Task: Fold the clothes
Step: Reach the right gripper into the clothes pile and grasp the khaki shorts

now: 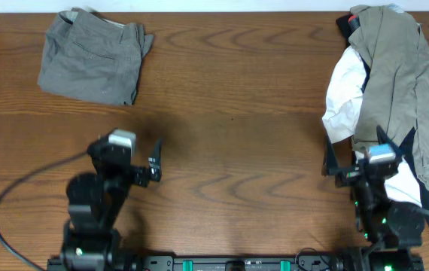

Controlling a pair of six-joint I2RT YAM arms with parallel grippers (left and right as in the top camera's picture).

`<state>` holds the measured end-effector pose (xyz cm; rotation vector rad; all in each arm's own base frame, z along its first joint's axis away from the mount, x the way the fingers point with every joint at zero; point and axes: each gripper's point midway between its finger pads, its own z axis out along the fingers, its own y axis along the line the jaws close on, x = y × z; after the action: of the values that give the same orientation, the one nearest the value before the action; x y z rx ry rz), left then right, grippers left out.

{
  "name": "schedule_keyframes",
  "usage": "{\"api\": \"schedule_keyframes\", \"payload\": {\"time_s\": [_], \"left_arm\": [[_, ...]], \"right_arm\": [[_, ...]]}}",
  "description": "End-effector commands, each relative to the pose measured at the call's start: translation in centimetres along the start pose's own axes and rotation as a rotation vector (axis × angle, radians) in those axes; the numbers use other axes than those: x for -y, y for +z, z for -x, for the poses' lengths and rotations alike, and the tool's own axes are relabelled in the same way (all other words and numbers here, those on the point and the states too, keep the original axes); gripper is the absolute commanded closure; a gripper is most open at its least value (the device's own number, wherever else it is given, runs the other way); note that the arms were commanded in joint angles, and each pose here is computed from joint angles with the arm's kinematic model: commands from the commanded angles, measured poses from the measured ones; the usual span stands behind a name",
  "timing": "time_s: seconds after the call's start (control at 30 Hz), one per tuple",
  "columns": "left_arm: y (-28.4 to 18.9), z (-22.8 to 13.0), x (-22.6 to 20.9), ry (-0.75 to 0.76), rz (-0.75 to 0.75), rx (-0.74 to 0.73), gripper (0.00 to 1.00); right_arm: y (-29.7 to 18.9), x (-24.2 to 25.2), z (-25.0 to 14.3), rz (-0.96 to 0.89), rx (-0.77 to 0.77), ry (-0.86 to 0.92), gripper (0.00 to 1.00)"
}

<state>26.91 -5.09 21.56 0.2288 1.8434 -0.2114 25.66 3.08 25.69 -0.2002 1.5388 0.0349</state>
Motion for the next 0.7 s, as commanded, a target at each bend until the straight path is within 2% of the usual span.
{"api": "schedule_keyframes", "payload": {"time_s": [0.0, 0.13, 0.37, 0.67], "left_arm": [[0.8, 3.2, 0.5, -0.02, -0.046, -0.039, 0.02], [1.9, 5.0, 0.6, -0.049, -0.07, -0.156, 0.02], [4.1, 6.6, 0.1, -0.1, -0.075, -0.363, 0.02], [6.4, 7.2, -0.4, -0.16, -0.082, -0.625, 0.02]], "right_arm": [[1.4, -0.7, 3.0, 0.061, -0.014, 0.017, 0.01], [4.0, -1.5, 4.9, 0.141, -0.097, 0.032, 0.01], [9.3, -2.4, 6.2, 0.253, -0.346, 0.089, 0.01], [16.3, -2.2, 3.5, 0.311, -0.712, 0.127, 0.01]]}}
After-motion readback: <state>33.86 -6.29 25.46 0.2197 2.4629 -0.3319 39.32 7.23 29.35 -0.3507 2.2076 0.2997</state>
